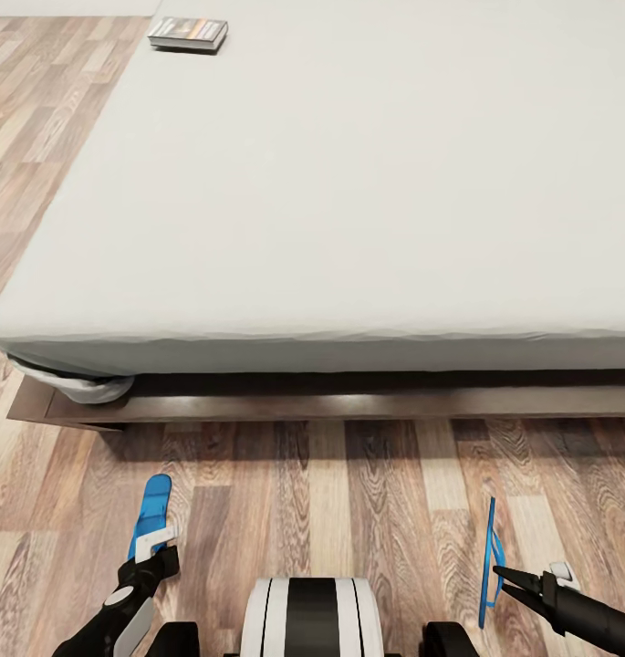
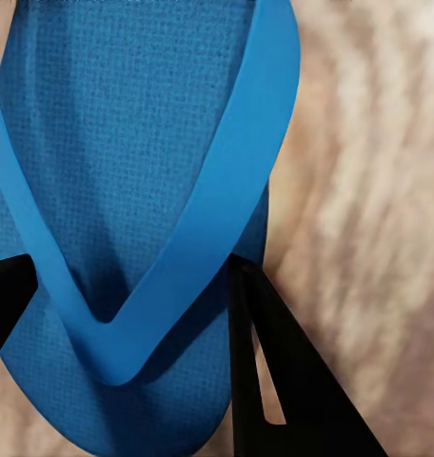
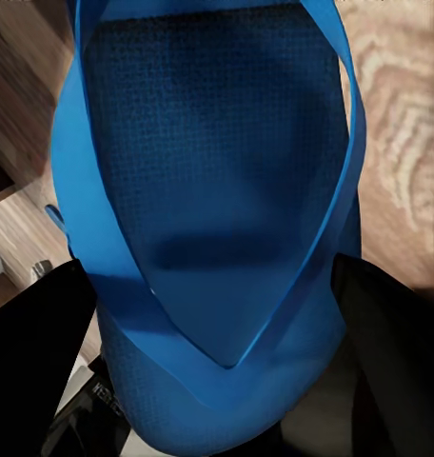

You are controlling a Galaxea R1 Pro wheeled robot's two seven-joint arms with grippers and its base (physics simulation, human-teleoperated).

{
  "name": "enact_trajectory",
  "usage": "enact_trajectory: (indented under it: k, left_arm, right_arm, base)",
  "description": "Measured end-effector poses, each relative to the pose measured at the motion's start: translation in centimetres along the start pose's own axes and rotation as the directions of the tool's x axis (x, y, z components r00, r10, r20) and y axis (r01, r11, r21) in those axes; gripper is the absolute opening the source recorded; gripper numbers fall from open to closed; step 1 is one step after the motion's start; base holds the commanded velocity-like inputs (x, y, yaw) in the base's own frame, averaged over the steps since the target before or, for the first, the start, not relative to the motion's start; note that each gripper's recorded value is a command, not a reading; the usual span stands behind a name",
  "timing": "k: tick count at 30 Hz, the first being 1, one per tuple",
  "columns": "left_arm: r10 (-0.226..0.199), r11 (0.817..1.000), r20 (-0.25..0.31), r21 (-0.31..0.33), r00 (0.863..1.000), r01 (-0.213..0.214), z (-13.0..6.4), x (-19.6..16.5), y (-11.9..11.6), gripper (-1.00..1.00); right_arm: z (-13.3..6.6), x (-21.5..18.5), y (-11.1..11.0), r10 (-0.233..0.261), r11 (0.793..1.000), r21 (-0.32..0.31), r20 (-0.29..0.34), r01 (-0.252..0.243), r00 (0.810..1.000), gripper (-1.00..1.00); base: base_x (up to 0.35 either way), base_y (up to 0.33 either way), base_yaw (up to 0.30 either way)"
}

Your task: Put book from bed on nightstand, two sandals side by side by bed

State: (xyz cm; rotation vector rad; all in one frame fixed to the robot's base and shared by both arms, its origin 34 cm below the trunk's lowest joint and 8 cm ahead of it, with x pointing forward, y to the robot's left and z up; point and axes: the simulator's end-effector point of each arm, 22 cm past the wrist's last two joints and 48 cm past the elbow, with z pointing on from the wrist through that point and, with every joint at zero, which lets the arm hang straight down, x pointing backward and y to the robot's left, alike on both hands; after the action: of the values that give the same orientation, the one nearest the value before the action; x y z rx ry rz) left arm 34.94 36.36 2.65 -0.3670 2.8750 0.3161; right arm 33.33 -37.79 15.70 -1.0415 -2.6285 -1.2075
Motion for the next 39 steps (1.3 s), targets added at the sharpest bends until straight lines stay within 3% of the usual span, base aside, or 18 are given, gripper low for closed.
enact_trajectory:
  k: [18,19,39]
  left_arm:
    - [-0.001,1.0,0.0,0.0,1.0,0.001,0.0,-0.01,0.0,-1.0]
    - [-0.001,1.0,0.0,0.0,1.0,0.001,0.0,-0.01,0.0,1.0]
    - [0.01,1.0,-0.017,-0.003,1.0,-0.01,0.02,0.24,0.02,1.0]
  right_arm:
    - [-0.02,-0.02,-0.01,0.0,1.0,0.0,0.0,0.0,1.0,-1.0]
    - [-0.02,-0.01,0.0,0.0,1.0,0.0,0.0,0.0,1.0,-1.0]
    - [-0.04,-0.02,-0.02,0.0,1.0,0.001,0.0,0.0,1.0,-1.0]
  base:
    - [0.0,0.0,0.0]
    - [0.0,0.0,0.0]
    - [0.0,0.0,0.0]
